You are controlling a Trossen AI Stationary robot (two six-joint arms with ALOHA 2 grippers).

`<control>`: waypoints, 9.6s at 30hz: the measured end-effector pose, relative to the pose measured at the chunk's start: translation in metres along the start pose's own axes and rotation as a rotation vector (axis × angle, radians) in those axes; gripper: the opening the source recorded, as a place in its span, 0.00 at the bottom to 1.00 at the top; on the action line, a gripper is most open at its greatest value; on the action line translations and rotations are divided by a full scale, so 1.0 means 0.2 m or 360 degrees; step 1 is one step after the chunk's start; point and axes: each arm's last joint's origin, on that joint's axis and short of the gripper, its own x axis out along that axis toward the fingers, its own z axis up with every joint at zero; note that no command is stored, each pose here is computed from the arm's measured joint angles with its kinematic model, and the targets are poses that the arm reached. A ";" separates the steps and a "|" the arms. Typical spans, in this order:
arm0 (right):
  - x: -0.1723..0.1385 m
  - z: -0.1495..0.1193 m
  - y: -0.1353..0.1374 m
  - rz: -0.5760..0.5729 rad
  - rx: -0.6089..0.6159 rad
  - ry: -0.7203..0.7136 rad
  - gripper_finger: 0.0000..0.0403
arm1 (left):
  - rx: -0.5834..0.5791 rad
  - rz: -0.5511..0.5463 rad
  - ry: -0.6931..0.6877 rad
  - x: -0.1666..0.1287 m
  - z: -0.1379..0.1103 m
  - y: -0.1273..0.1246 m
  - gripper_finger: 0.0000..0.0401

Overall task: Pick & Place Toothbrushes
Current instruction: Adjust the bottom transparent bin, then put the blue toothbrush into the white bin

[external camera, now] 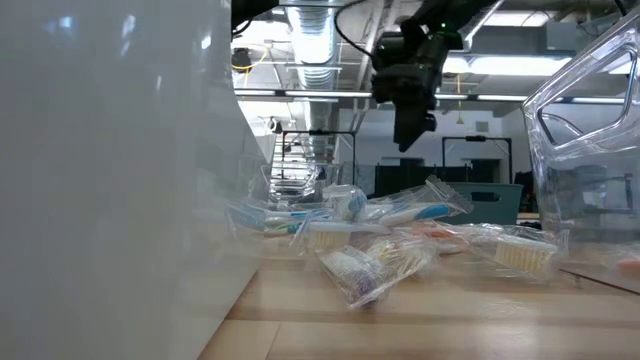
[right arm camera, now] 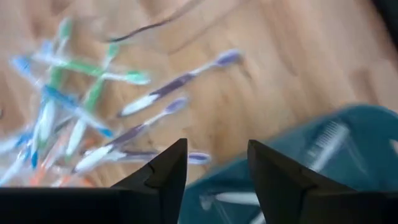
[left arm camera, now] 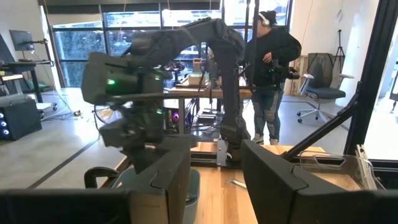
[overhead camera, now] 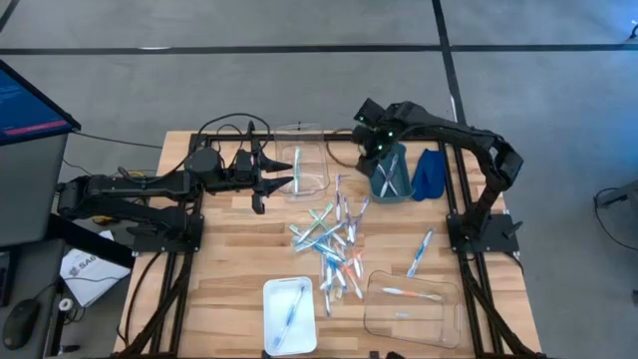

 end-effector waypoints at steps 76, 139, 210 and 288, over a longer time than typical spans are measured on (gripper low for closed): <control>0.04 -1.15 1.45 -0.0021 -0.0517 0.0549 0.00 | -0.0035 0.0001 0.0019 0.00 -0.01 0.00 0.34; 0.32 -1.46 1.11 -0.0663 -0.0332 0.0938 0.00 | -0.0033 0.0019 -0.0011 0.00 0.00 0.00 0.34; 0.10 -1.13 1.37 -0.0344 -0.0633 -0.0253 0.00 | -0.0032 0.0019 -0.0011 0.00 0.00 0.00 0.34; -0.25 -0.96 1.22 -0.0977 0.0085 -0.0724 0.00 | -0.0021 0.0018 0.0004 0.00 0.00 0.00 0.34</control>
